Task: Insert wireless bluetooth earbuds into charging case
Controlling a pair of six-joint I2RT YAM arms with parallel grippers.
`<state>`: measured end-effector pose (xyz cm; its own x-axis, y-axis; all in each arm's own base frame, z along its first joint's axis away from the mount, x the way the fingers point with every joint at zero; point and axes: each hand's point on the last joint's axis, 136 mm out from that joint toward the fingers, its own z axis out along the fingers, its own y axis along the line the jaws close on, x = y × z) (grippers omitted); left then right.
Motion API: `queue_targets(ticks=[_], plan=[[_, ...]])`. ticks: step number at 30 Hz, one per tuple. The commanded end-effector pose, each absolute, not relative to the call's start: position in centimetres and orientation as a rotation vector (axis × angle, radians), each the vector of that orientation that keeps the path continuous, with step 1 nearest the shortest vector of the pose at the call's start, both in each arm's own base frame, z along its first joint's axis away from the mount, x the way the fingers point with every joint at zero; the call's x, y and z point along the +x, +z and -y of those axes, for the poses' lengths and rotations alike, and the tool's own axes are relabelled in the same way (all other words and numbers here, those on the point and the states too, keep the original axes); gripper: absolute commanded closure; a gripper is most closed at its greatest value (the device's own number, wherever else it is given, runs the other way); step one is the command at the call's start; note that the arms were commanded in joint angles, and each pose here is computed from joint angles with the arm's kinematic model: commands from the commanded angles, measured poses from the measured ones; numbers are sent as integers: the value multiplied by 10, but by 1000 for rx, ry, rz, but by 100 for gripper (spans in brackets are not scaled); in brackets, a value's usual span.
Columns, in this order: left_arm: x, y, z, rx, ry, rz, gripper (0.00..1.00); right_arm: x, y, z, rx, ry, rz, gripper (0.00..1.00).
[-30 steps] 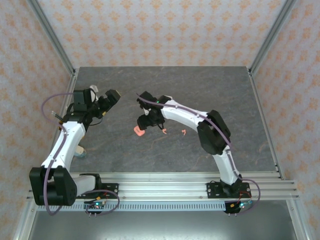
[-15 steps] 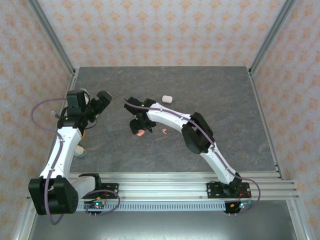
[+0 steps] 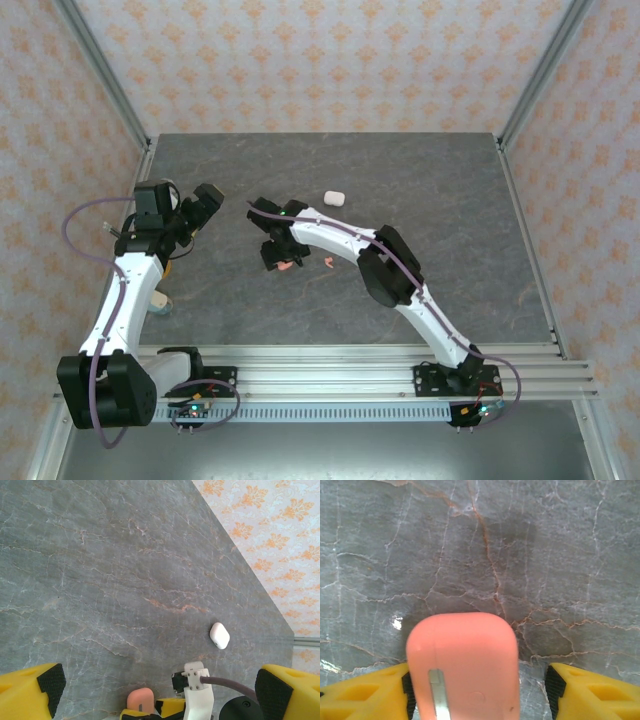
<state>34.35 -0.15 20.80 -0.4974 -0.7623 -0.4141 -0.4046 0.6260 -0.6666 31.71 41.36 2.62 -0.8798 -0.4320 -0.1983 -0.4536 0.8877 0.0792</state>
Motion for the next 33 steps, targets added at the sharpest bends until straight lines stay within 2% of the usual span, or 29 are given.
queue_targets(ticks=[1,16,20,33], plan=[[345,216,-2,-891,-621,-2134,0,314,19,-408,-662,123,-2907,37],[341,197,0,-899,-631,-2170,0,324,35,-398,-597,92,-2849,62],[339,183,3,-911,-638,-2200,0,333,48,-392,-500,145,-2831,64],[333,150,13,-973,-707,-2251,0,344,78,-400,-265,565,-2822,64]])
